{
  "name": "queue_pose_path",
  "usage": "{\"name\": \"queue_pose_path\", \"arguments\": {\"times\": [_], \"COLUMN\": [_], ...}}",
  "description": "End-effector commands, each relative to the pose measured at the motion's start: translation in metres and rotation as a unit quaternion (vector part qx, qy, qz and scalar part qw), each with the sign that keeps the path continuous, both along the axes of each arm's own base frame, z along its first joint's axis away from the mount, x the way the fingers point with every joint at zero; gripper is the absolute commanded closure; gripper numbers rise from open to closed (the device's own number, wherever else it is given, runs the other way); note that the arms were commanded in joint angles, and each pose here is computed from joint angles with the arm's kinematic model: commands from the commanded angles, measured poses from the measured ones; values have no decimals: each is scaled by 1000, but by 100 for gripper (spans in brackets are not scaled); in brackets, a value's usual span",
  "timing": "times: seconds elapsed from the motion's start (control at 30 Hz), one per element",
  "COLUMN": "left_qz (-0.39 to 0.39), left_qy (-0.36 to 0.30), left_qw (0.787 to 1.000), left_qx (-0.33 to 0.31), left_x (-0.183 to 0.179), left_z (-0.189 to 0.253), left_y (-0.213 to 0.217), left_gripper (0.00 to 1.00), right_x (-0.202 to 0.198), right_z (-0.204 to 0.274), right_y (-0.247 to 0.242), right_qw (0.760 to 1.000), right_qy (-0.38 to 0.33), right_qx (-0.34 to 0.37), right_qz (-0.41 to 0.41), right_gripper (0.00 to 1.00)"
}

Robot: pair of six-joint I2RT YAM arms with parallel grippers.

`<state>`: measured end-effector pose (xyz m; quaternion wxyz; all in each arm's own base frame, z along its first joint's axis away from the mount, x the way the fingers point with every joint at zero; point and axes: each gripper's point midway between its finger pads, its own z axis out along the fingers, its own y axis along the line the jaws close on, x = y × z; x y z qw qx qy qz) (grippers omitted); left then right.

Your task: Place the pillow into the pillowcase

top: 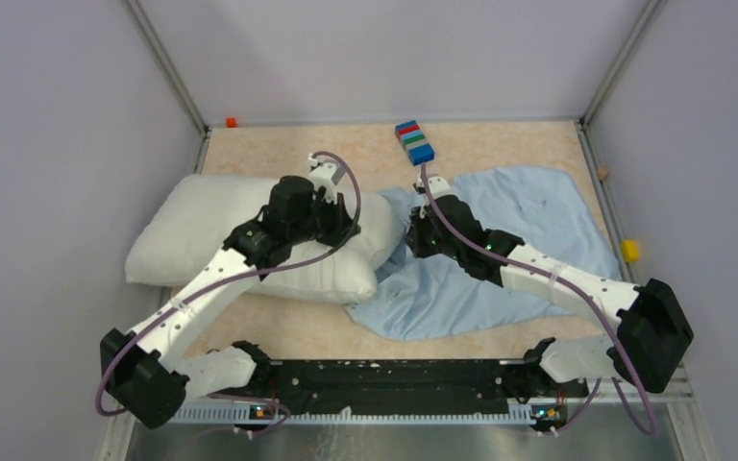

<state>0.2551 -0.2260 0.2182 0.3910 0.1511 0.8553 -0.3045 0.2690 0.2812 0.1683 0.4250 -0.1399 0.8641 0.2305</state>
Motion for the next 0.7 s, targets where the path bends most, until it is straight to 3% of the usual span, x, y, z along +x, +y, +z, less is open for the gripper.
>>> {"name": "queue_pose_path", "arguments": {"times": [0.0, 0.1, 0.33, 0.53, 0.63, 0.67], "left_qz": [55, 71, 103, 79, 64, 61], "left_qy": [-107, -133, -168, -72, -54, -53], "left_qw": [990, 986, 978, 992, 995, 995], "left_qx": [-66, -75, -71, -60, -56, -57], "left_x": [53, 71, 106, 102, 91, 89], "left_z": [69, 75, 34, -35, -49, -48], "left_y": [-15, -20, -25, -46, -51, -51], "left_gripper": [100, 100, 100, 100, 100, 95], "right_x": [-8, -10, -14, -21, -16, -14], "right_z": [12, 8, 23, 40, 32, 26], "right_y": [8, 8, 21, 35, 30, 26], "right_qw": [999, 999, 996, 992, 994, 996], "right_qy": [-22, -18, -16, -10, 6, 15], "right_qx": [16, 11, 28, 50, 37, 26], "right_qz": [42, 47, 80, 117, 99, 86], "right_gripper": [100, 100, 100, 100, 100, 100]}}
